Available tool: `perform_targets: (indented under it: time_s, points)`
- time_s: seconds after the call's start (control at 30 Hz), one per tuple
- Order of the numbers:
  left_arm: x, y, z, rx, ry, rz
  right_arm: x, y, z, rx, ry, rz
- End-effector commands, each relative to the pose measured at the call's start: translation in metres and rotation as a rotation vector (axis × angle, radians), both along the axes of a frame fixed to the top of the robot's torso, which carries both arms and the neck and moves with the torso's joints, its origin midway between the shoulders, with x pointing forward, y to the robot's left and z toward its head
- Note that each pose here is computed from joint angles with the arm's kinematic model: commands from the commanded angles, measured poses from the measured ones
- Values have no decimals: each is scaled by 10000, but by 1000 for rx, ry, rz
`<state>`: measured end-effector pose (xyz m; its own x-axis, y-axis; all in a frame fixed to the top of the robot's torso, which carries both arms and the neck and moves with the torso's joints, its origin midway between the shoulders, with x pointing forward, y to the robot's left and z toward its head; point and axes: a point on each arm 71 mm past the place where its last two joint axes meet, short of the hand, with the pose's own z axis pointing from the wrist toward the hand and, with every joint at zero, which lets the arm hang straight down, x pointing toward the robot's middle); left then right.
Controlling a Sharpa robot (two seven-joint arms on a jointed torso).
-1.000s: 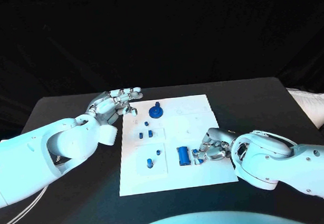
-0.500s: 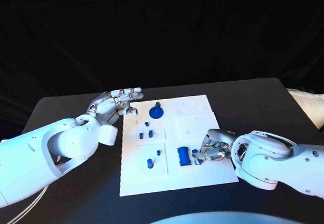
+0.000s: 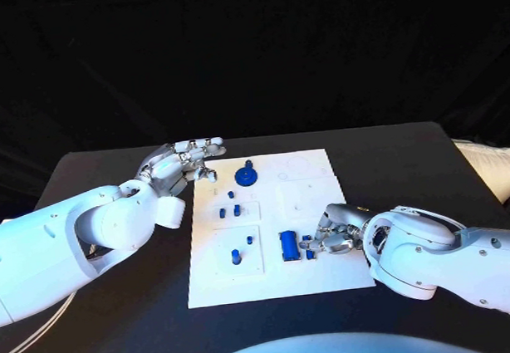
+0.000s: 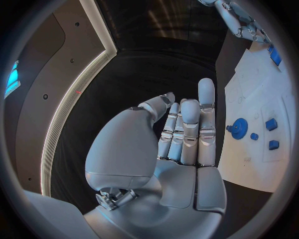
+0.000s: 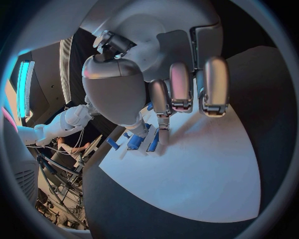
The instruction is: Assemble the parts on the task board
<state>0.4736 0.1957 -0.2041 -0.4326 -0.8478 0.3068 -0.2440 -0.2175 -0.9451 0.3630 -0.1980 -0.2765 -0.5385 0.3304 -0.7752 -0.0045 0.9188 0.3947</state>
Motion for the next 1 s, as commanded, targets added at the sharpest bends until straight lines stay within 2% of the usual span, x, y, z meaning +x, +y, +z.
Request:
perform_targets:
  time_s: [0.03,0.3,0.47,0.6,0.77,0.83,1.0]
  points:
    - [-8,-20,13,-10,-7,-17,-16,21,13,-5,-12,22]
    - [-4,-14,12,-10,-8,-15,-27,-42,41,5,-28,14]
    - [8,-9,7,-8,-9,-11,-8,-78,97,116,-54,5]
    - [21,-5,-11,-7,-8,-6,102,-130,224,235,-117,4]
    - [20,8,-85,-4,0,4,258,-207,355,373,-175,-27]
    - [24,13,-116,-6,3,12,342,-247,389,443,-187,-54]
    - [85,60,-217,-7,12,66,670,-379,422,690,-180,-181]
